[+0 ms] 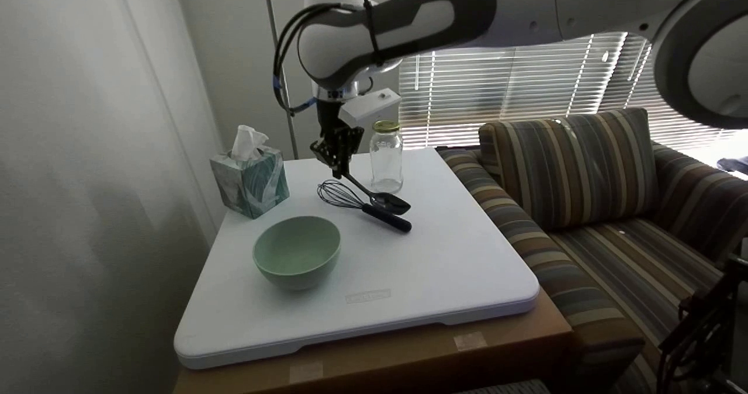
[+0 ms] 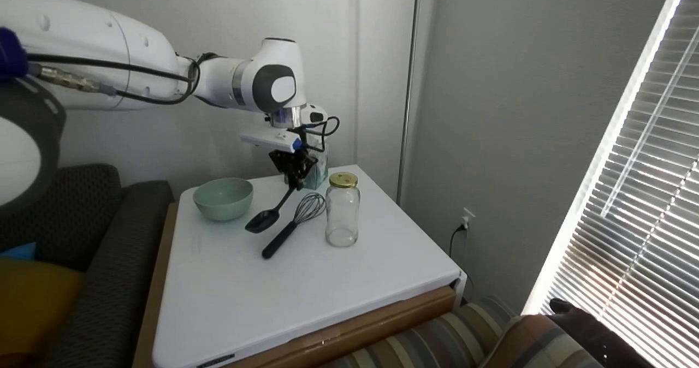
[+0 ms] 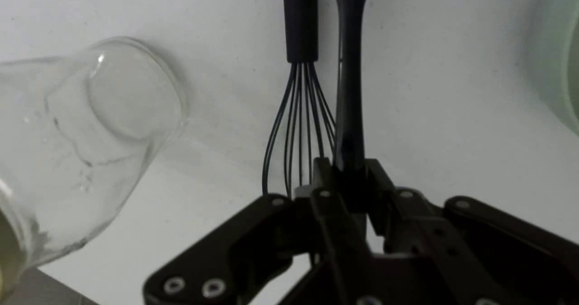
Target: Put the black spoon on the table
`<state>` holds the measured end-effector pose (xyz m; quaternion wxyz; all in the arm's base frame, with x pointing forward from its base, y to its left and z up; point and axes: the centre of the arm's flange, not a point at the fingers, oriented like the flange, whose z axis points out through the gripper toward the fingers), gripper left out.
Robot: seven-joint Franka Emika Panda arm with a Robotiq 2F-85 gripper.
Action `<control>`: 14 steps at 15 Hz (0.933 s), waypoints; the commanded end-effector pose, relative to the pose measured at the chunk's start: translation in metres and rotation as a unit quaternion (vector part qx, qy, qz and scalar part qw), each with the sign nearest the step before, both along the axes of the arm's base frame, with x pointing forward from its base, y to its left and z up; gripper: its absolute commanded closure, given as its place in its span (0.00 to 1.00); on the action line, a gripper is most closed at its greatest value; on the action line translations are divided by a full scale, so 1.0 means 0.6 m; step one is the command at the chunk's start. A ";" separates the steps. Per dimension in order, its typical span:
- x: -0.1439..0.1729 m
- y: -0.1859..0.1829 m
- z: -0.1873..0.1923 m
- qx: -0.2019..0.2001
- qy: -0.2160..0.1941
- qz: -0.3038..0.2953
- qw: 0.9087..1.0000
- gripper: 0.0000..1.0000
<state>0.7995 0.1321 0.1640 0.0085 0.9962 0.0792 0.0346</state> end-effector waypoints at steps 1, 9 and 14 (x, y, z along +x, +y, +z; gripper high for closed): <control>-0.120 -0.041 -0.039 0.008 0.021 0.004 1.000 0.95; -0.152 -0.007 -0.098 0.024 0.070 0.070 0.995 0.95; -0.169 0.011 -0.121 0.022 0.084 0.083 0.993 0.95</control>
